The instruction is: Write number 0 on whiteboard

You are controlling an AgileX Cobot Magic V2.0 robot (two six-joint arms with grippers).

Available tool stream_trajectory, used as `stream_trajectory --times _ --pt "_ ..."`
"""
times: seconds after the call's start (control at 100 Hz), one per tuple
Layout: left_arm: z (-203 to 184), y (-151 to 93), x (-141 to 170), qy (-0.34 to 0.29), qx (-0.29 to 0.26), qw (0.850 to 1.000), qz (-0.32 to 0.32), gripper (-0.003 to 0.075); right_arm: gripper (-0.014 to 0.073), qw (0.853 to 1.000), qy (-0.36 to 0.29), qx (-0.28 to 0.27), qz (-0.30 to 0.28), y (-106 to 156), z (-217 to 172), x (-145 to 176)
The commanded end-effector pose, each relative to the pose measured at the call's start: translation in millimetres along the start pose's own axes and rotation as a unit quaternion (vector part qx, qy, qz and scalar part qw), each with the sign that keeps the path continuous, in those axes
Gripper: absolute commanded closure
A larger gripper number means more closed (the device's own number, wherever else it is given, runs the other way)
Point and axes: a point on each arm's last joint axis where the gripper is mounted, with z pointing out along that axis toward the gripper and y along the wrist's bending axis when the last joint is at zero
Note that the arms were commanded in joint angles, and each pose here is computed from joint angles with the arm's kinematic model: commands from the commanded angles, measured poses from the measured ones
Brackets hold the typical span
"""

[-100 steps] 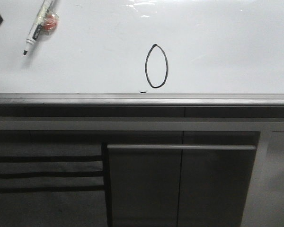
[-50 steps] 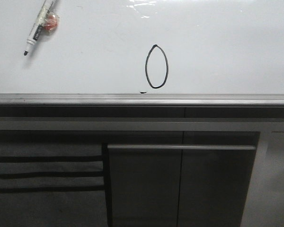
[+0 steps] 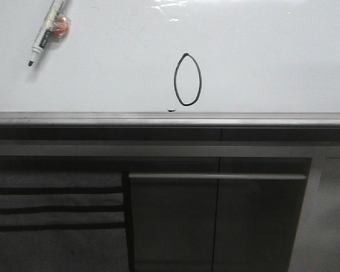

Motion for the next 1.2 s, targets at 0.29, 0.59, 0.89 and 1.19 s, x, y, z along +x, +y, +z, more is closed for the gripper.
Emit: stream_trajectory --times 0.29,0.59,0.89,1.19 --pt "-1.3 0.7 -16.9 -0.062 -0.003 0.998 -0.012 0.0741 0.0668 0.999 -0.031 0.011 -0.004 -1.8 0.0 -8.4" --pt "-10.9 3.0 -10.1 -0.081 -0.019 0.996 -0.012 0.0741 0.0668 0.999 -0.031 0.011 -0.004 -1.8 0.0 -8.4" --pt "-23.8 12.6 43.0 -0.101 -0.100 0.990 -0.003 0.0741 0.0668 0.999 -0.031 0.011 -0.004 -1.8 0.0 -8.4" --pt "-30.6 12.3 72.9 -0.160 -0.108 0.981 0.003 0.0741 0.0668 0.999 -0.031 0.011 -0.004 -1.8 0.0 -8.4"
